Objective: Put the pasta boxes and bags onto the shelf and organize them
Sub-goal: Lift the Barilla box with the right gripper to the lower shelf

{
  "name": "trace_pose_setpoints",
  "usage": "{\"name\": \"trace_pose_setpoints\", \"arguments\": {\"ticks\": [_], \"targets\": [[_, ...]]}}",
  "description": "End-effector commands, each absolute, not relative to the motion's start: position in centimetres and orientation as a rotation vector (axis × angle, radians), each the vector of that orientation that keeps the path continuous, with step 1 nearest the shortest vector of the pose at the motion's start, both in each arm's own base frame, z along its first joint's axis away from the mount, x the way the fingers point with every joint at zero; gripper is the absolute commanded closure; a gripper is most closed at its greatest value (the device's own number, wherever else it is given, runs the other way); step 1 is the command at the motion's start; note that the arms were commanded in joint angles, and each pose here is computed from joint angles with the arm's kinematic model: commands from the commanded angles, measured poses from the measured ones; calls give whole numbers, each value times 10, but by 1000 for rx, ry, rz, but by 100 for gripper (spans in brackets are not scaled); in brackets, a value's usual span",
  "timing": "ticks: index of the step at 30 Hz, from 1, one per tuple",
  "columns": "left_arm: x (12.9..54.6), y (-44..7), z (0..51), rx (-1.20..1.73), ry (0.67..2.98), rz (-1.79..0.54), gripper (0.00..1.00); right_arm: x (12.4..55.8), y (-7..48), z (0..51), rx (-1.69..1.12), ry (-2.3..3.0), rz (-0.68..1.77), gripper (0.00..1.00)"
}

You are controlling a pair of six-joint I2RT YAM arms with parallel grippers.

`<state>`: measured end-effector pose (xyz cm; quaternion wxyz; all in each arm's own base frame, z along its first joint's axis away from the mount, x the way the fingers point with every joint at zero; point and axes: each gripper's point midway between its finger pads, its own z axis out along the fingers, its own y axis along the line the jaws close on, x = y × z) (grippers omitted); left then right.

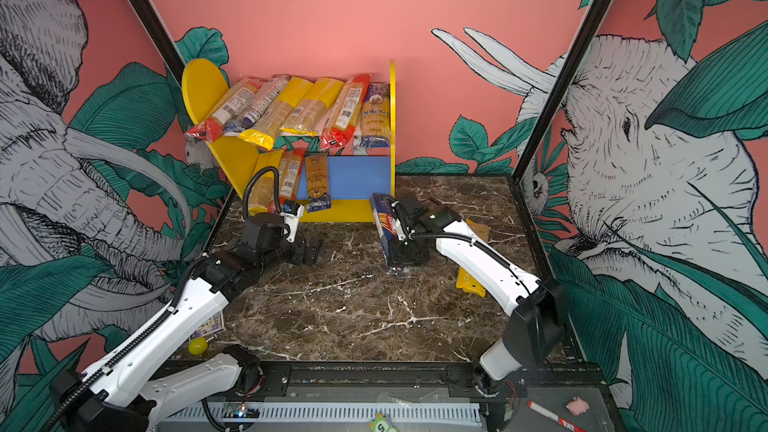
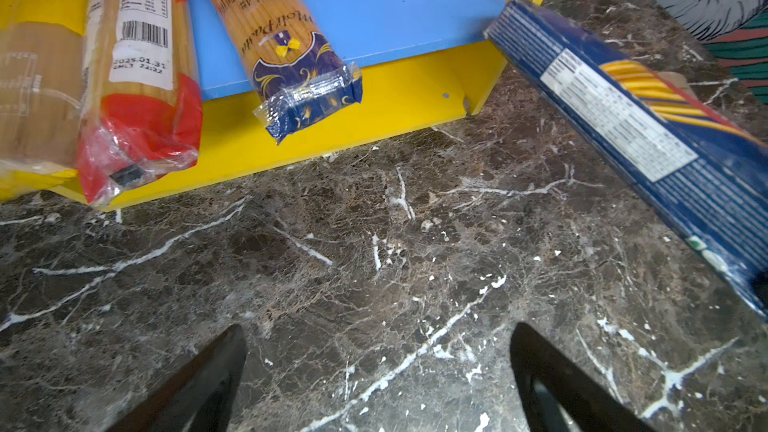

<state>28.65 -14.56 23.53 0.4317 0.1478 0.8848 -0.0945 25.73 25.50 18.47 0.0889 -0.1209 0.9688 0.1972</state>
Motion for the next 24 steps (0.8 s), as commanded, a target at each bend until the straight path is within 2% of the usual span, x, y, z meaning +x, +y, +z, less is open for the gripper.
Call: {"name": "trace_pose_setpoints", "arguments": {"ticks": [1,11,24], "targets": [[287,-130,250,353,2184,-204,0,294,295,228,-423,2669,716,100],[301,-114,262,339,2154,-191,1,356,341,241,-488,2589,664,100],[299,-107,279,316,2098,-188,1,445,400,232,-415,2442,651,100]]}}
